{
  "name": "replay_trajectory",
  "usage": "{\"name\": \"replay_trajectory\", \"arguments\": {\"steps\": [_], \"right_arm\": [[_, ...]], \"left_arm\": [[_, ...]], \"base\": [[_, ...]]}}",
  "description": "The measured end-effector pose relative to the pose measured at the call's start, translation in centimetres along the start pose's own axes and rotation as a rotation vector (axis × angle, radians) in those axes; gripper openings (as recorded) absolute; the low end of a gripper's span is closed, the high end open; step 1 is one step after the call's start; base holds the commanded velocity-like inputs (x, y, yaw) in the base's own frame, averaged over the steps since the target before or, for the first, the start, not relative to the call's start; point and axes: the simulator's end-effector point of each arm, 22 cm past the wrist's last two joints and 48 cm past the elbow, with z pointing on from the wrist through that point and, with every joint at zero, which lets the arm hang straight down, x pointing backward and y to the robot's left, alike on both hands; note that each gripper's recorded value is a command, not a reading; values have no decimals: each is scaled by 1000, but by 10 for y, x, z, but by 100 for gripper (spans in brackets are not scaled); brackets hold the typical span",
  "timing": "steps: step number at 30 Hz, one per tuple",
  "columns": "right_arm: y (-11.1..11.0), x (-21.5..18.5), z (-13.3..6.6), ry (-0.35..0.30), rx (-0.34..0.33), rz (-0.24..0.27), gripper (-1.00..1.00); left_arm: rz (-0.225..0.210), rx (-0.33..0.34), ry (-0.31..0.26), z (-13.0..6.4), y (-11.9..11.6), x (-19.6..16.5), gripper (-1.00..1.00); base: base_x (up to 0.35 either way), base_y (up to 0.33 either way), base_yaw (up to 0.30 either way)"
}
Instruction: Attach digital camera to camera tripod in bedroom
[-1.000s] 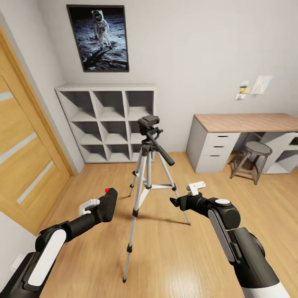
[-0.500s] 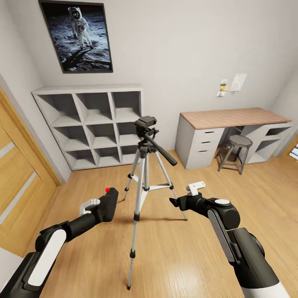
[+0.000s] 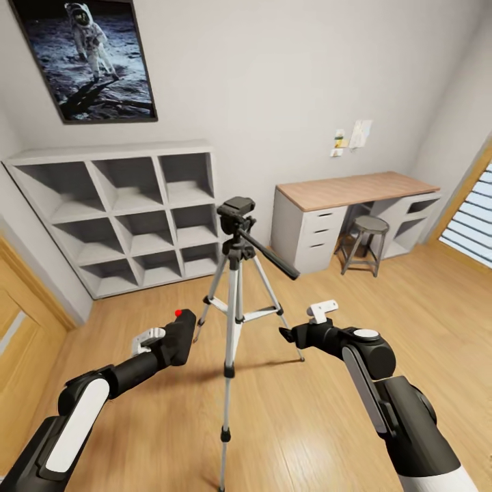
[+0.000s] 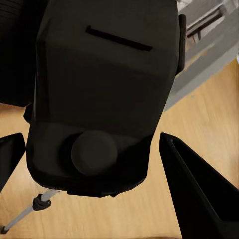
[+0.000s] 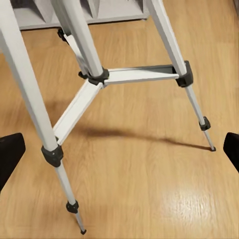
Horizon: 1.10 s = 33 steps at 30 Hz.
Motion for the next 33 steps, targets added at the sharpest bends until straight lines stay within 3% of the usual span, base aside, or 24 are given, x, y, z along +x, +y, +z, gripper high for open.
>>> {"name": "replay_trajectory", "arguments": {"steps": [14, 22, 33], "right_arm": [[1, 0, 0, 2, -2, -1, 100], [1, 0, 0, 1, -1, -1, 100], [1, 0, 0, 0, -1, -2, 100]], "left_arm": [[0, -5, -2, 0, 2, 0, -100], [0, -8, -1, 0, 2, -1, -100], [3, -16, -2, -2, 6, -1, -100]], "base": [[20, 55, -260], [1, 38, -62], [23, 241, -5]]}}
